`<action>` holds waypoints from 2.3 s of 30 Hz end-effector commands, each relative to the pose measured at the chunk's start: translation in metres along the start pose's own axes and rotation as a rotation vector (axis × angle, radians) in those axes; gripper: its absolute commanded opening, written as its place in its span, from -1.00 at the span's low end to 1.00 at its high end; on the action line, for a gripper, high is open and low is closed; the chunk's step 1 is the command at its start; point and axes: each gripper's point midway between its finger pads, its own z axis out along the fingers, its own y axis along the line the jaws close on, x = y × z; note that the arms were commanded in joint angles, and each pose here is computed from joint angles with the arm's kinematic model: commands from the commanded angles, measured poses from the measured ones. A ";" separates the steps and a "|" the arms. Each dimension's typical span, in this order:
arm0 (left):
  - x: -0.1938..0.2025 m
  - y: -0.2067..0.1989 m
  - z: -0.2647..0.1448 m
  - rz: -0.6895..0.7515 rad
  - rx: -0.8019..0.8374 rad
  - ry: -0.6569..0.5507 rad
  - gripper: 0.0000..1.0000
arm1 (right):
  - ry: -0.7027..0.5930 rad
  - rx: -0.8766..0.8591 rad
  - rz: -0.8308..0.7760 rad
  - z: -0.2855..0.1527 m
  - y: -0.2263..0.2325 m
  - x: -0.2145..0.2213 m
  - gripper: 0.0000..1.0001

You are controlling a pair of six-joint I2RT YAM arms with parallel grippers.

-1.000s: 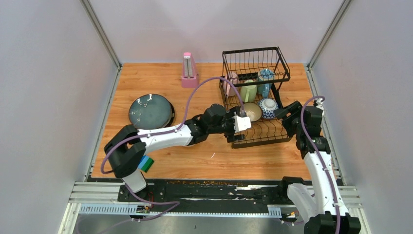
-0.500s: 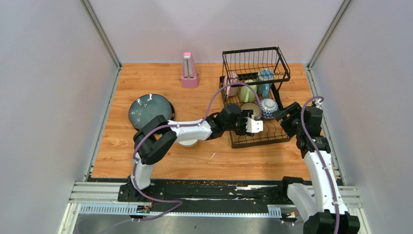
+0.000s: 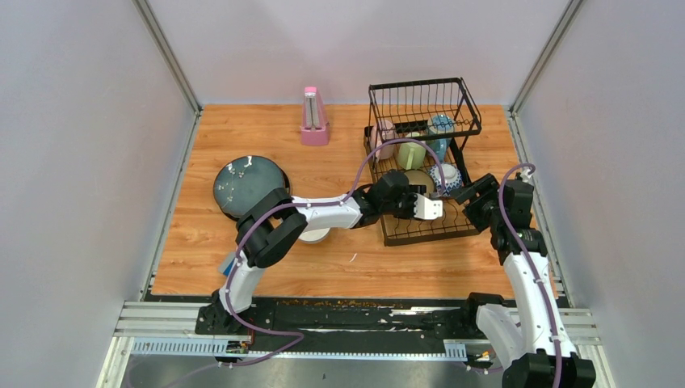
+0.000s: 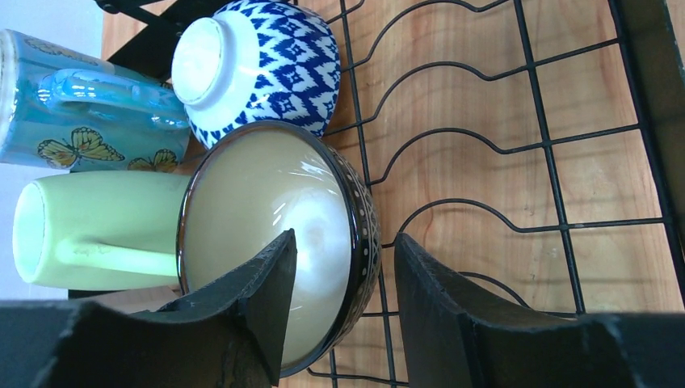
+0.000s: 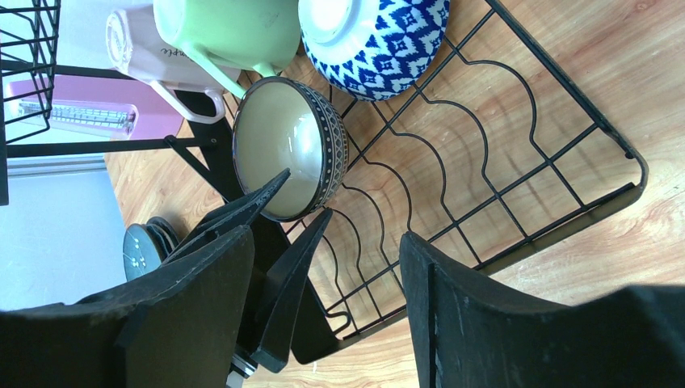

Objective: Load the mixed dishes into the dish rack
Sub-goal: Pick up the bowl from the dish rack, then turn the bowl upside down on the dish rack.

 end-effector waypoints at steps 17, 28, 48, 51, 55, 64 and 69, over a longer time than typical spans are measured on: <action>0.006 -0.002 0.004 -0.050 0.013 0.051 -0.76 | -0.019 0.011 0.013 0.002 -0.003 -0.003 0.37; -0.054 0.033 -0.041 -0.129 -0.097 -0.121 -1.00 | 0.053 -0.046 0.006 0.004 0.011 0.004 0.68; -0.148 0.063 -0.155 -0.488 -0.061 -0.654 -1.00 | 0.286 -0.548 -0.021 -0.029 0.099 0.030 1.00; -0.151 0.059 -0.160 -0.527 -0.033 -0.685 -1.00 | 0.335 -0.606 -0.031 -0.035 0.108 0.034 1.00; -0.154 0.056 -0.161 -0.534 -0.004 -0.699 -1.00 | 0.425 -0.675 -0.039 -0.042 0.117 0.041 1.00; -0.155 0.049 -0.158 -0.545 0.042 -0.693 -1.00 | 0.492 -0.739 -0.032 -0.044 0.131 0.045 1.00; -0.152 0.043 -0.153 -0.539 0.073 -0.664 -1.00 | 0.520 -0.743 -0.025 -0.042 0.136 0.048 0.90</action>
